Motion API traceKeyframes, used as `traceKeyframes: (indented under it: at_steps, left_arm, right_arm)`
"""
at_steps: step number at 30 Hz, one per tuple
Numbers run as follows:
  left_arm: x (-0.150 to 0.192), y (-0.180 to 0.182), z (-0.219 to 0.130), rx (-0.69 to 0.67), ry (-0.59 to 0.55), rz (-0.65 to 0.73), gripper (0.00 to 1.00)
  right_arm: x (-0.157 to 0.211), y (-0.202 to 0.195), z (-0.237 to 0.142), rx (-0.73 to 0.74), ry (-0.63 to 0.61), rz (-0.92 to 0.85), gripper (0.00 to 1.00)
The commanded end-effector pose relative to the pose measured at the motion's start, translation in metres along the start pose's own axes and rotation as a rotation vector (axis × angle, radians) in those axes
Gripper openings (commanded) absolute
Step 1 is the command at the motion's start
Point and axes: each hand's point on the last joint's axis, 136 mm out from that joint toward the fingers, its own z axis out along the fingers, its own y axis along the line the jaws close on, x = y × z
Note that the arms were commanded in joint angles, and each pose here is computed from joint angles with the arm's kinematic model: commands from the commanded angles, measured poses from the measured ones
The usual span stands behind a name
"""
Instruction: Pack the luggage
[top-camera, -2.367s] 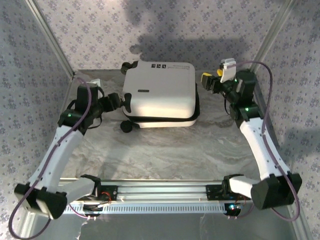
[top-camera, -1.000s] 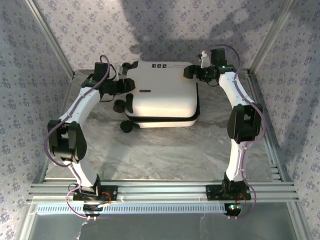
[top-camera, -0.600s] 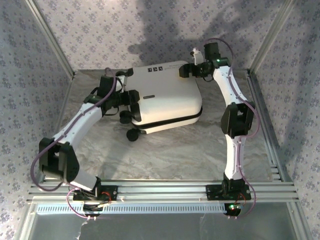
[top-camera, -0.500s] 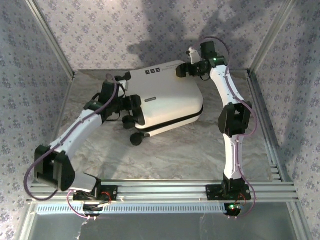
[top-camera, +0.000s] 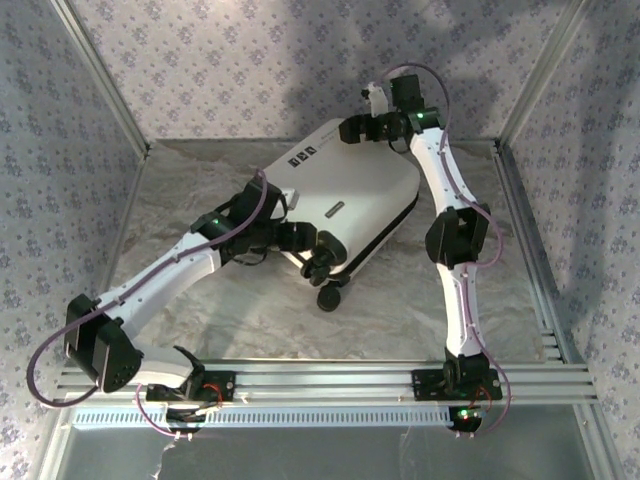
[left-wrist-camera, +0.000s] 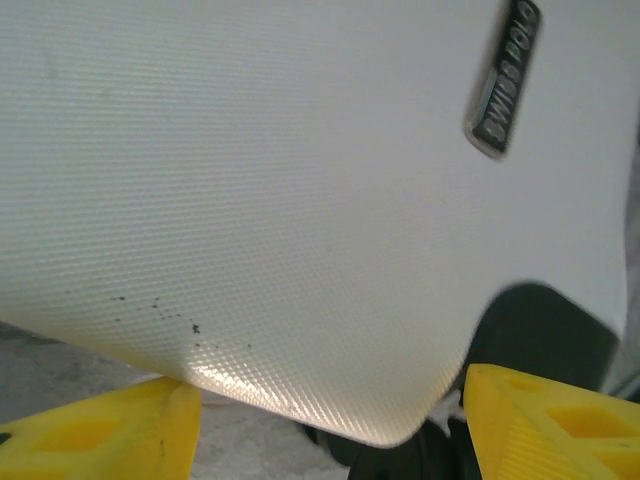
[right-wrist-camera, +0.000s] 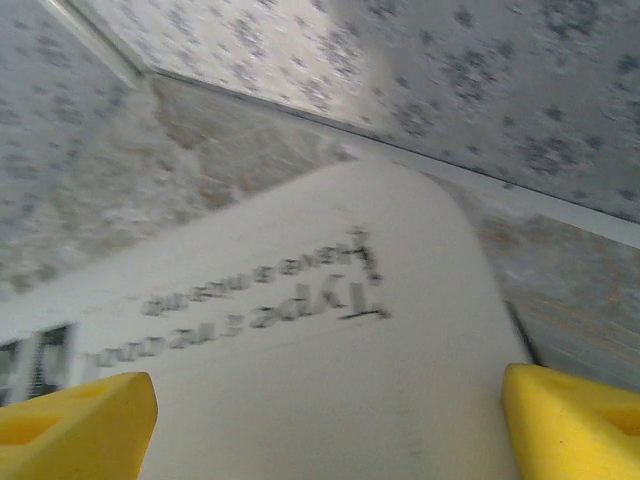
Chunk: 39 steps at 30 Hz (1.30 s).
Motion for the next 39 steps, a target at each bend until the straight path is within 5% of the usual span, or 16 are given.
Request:
traceKeyframes:
  at_steps: [1, 6, 13, 23, 32, 39]
  left_arm:
    - [-0.055, -0.053, -0.026, 0.180, -0.164, 0.161, 0.71]
    - [-0.095, -0.032, -0.048, 0.117, -0.250, 0.145, 0.72]
    - [-0.143, 0.023, -0.061, 0.050, -0.321, 0.057, 0.76]
    - [-0.195, 0.086, -0.013, 0.080, -0.181, 0.087, 0.75]
    - [-0.195, 0.113, 0.034, 0.151, -0.041, 0.010, 0.73]
    - [-0.182, 0.105, 0.047, 0.230, 0.011, -0.016, 0.72]
  right_arm:
    - [-0.026, 0.064, -0.051, -0.184, -0.037, 0.034, 0.90]
    - [-0.033, 0.040, -0.095, -0.071, -0.085, 0.043, 0.92]
    - [0.002, 0.018, -0.137, 0.077, -0.133, 0.100, 0.93]
    - [0.092, 0.015, -0.176, 0.226, -0.177, 0.242, 0.99]
    - [0.148, 0.015, -0.165, 0.209, -0.117, 0.350, 1.00]
    - [0.151, 0.014, -0.147, 0.160, -0.086, 0.359, 1.00]
